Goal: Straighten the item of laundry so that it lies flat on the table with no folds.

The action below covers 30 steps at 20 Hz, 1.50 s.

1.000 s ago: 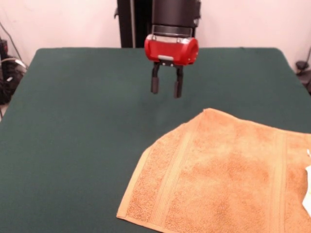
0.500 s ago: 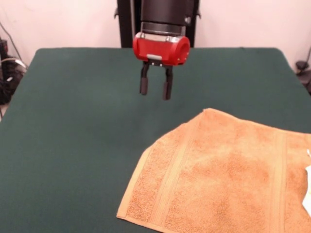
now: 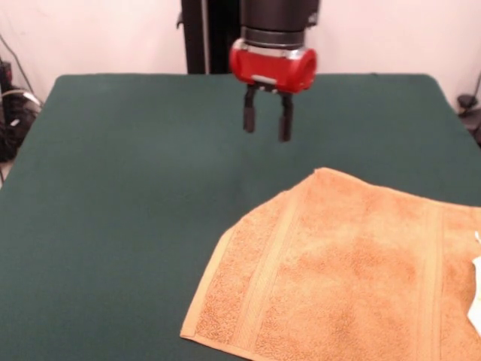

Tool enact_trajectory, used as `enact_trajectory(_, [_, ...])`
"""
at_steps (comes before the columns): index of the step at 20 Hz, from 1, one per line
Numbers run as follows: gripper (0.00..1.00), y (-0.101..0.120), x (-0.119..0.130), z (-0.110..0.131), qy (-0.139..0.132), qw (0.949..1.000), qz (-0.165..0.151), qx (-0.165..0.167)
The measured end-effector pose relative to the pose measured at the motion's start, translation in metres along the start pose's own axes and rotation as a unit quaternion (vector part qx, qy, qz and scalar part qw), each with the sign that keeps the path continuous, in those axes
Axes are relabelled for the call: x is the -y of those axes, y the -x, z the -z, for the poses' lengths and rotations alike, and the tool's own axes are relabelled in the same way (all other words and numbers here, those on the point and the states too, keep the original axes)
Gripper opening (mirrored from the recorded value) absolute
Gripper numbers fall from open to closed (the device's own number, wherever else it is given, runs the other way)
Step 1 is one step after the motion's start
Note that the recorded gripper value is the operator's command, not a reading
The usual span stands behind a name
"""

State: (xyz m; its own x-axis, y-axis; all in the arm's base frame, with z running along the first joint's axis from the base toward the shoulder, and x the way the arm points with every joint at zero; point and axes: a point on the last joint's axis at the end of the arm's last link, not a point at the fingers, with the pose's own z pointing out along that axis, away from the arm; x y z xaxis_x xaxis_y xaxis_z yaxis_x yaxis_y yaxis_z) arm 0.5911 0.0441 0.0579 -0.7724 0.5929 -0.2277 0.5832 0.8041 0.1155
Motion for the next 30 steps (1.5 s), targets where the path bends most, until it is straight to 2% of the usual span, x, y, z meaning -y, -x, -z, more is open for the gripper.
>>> enact_trajectory(6, [1.0,-0.034,-0.041,-0.007,0.003,0.9998,0.01,-0.015])
enact_trajectory(9, [1.0,-0.049,-0.056,-0.018,0.004,0.9997,0.007,-0.024])
enact_trajectory(10, [1.0,-0.058,-0.067,-0.028,0.003,0.9996,0.003,-0.029])
enact_trajectory(14, [1.0,-0.069,-0.08,-0.046,0.003,0.9995,-0.006,-0.032])
enact_trajectory(19, [1.0,-0.076,-0.088,-0.073,0.001,0.9995,-0.023,-0.023])
enact_trajectory(22, [1.0,-0.075,-0.083,-0.092,-0.003,0.9994,-0.033,-0.014])
enact_trajectory(27, [1.0,-0.074,-0.082,-0.095,-0.002,0.9994,-0.034,-0.007])
enact_trajectory(30, [1.0,-0.067,-0.076,-0.083,-0.001,0.9993,-0.037,-0.004])
